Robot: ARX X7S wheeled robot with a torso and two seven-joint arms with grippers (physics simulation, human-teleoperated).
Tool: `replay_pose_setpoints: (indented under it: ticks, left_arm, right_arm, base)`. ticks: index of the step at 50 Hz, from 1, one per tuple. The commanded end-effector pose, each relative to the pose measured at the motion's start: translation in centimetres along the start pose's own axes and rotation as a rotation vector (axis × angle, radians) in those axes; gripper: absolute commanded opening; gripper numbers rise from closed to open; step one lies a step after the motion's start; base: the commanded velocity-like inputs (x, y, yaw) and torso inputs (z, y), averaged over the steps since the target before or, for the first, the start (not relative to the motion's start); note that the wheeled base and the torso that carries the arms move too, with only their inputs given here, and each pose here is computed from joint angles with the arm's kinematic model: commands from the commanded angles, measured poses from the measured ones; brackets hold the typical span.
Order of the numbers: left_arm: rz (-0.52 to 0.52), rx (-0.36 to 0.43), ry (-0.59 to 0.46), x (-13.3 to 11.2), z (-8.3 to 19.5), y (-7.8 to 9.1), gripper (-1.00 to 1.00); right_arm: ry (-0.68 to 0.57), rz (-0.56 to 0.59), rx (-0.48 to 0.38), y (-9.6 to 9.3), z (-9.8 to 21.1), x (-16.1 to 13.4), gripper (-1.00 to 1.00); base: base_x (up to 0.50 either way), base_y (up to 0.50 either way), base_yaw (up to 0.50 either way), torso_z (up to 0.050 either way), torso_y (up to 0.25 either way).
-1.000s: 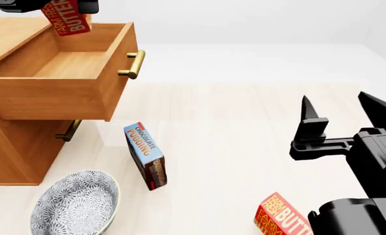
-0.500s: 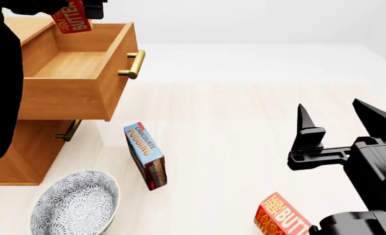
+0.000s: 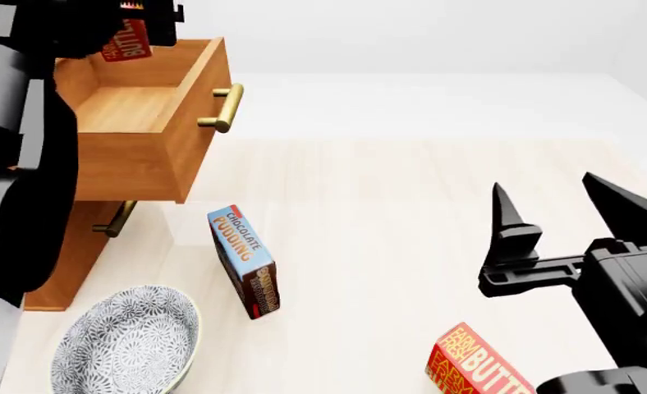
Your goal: Put the butter at the front in the top drawer of the cabinet and close it.
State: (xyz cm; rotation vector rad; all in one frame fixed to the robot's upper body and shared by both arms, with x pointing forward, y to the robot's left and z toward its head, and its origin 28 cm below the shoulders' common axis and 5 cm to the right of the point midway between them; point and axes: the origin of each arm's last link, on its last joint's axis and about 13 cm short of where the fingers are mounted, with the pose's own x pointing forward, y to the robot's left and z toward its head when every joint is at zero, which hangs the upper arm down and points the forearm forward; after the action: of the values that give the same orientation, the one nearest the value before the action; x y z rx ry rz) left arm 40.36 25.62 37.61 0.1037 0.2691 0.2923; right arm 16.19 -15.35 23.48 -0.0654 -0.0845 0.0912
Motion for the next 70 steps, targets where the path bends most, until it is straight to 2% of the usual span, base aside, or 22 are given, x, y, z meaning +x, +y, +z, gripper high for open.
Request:
replay_pose_setpoints:
  ticks: [1,35,47,70]
  left_arm:
    - [0.062,0.008,-0.034,0.4,-0.3,-0.1,-1.00]
    - [0.058,-0.011,0.101,0.7,-1.8,1.1,-1.00]
    - [0.042,0.020,0.148,0.7,-2.3,1.0,-1.00]
    - [0.055,0.074,0.179,0.5,-2.4,1.4,-1.00]
  right_arm:
    - [-0.001,0.011,0.002,0.0,-0.2,-0.1,1.00]
    - [0.007,0.026,0.015,-0.1,-0.8,-0.7,1.00]
    - [0.009,0.031,0.014,0.0,-0.8,-0.7,1.00]
    - [0.009,0.035,0.019,-0.1,-1.0,-1.0,1.00]
  base:
    - [0.00,0.00,0.00,0.000,0.000]
    - [0.00,0.00,0.00,0.000,0.001]
    - [0.00,0.00,0.00,0.001,0.001]
    - [0.00,0.00,0.00,0.000,0.001]
